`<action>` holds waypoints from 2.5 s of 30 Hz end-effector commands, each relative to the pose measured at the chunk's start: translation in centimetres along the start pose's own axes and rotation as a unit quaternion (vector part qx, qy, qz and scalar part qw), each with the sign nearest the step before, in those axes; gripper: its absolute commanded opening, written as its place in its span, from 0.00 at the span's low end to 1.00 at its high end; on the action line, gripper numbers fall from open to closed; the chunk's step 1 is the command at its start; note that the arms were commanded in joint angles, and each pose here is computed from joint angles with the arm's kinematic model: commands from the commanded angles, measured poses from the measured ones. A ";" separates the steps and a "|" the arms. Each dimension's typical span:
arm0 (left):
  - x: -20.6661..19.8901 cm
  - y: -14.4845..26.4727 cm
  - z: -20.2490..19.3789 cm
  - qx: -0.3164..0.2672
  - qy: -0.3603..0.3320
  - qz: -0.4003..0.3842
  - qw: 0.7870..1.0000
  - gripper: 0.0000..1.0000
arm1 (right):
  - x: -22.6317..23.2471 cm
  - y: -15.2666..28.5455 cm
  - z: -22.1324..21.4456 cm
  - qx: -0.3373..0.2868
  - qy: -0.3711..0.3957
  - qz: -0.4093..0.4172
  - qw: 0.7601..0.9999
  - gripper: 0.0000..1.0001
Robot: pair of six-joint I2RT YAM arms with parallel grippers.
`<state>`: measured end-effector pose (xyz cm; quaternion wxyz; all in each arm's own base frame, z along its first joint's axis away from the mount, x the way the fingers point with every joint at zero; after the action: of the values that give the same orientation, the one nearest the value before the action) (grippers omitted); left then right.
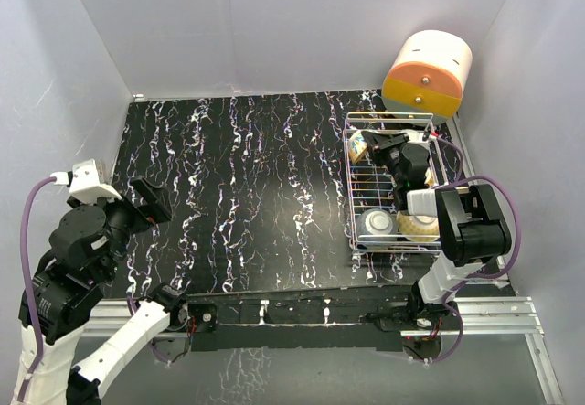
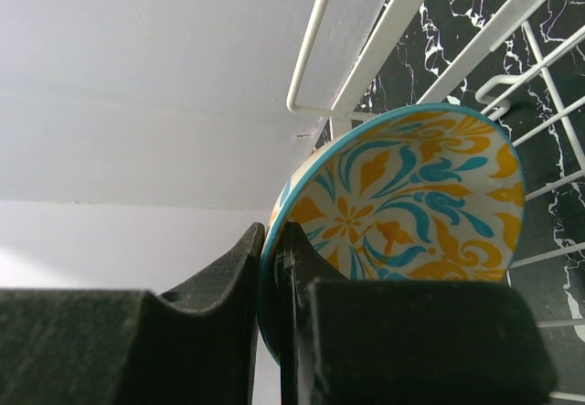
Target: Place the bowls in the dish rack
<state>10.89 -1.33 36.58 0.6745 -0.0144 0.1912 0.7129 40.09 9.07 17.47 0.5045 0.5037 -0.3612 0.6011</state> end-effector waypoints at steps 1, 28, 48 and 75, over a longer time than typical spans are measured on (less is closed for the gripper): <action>0.3 0.4 0.3 -0.004 0.001 0.005 1.000 0.97 | 1.5 0.3 0.1 -0.020 -0.006 0.045 0.999 0.09; -0.4 -0.3 -0.8 0.009 0.009 -0.017 1.000 0.97 | -3.9 6.5 -1.5 -0.019 -0.036 -0.078 0.996 0.37; -0.3 -0.2 -1.7 0.011 0.021 -0.026 0.999 0.97 | -4.0 8.9 -2.0 0.012 -0.034 -0.175 0.984 0.51; -0.3 0.2 -1.9 0.003 0.031 -0.041 0.999 0.97 | 1.0 10.5 -1.5 0.049 -0.014 -0.194 0.980 0.56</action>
<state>10.13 -1.88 34.69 0.6899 -0.0368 0.2153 0.6901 29.25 8.29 16.51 0.5907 0.6089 -0.2234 0.4800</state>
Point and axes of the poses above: each gripper's point midway between its finger pads, its own y axis back along the fingers, its own x axis along the line the jaws close on, z = x × y, the point moved 6 cm from there along y, back along the fingers, and after that the axes turned 1 degree about y, right-handed, at the moved point
